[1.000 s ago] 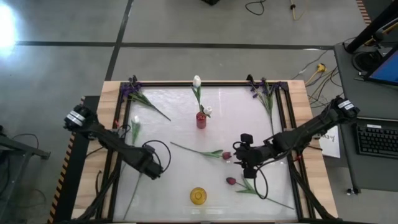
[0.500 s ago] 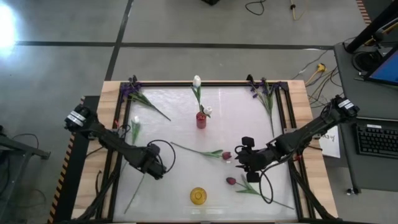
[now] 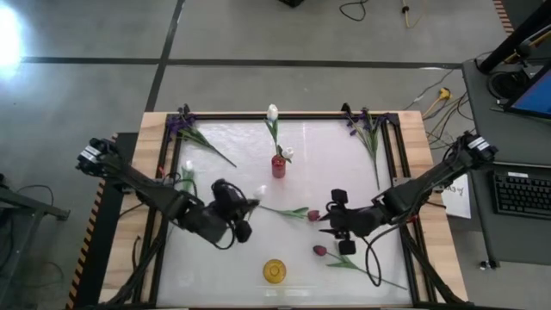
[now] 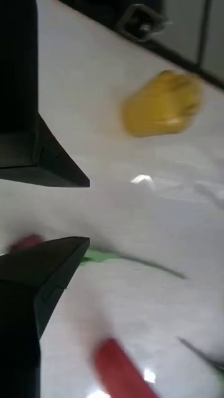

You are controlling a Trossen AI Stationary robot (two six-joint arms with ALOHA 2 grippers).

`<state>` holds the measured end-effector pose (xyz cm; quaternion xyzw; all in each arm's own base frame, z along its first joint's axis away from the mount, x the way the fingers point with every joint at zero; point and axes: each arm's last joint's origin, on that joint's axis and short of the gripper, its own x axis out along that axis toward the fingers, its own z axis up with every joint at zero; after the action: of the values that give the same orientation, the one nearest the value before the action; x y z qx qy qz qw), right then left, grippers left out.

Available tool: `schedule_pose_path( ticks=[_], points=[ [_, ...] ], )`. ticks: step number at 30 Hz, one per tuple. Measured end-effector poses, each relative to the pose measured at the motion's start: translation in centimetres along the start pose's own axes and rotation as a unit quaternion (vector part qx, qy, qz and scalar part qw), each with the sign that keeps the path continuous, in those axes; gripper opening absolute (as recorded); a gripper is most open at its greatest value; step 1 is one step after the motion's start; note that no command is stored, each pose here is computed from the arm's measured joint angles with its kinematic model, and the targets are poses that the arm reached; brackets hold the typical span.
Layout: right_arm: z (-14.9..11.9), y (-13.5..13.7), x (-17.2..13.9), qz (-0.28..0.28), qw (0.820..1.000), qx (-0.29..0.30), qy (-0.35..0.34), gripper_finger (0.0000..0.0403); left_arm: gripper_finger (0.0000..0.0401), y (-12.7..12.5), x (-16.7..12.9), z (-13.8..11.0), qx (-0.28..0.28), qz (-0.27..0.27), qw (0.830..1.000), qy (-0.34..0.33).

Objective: Sort flowers into vase by color
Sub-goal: Put the bottom white tulip into the red vase

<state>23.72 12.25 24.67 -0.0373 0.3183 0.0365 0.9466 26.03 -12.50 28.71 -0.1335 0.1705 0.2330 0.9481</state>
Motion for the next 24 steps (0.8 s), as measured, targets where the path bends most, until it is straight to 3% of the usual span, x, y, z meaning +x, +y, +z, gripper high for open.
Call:
schedule_pose_path(
  ticks=[6, 13, 24],
  points=[
    [2.8, 0.3, -0.1, -0.002, 0.989, -0.033, -0.142, 0.0158, 0.0, -1.5, 0.9, 3.3, 0.067, -0.062, 0.984, -0.153],
    [5.6, -0.5, -1.0, -0.051, 0.958, 0.007, -0.283, 0.0184, 0.0, -3.7, 4.0, 3.5, 0.12, -0.168, 0.942, -0.264],
    [5.6, -0.4, -0.4, -0.053, 0.958, 0.005, -0.283, 0.0146, 0.0, -6.0, 7.4, 3.5, 0.146, -0.162, 0.937, -0.273]
  ],
)
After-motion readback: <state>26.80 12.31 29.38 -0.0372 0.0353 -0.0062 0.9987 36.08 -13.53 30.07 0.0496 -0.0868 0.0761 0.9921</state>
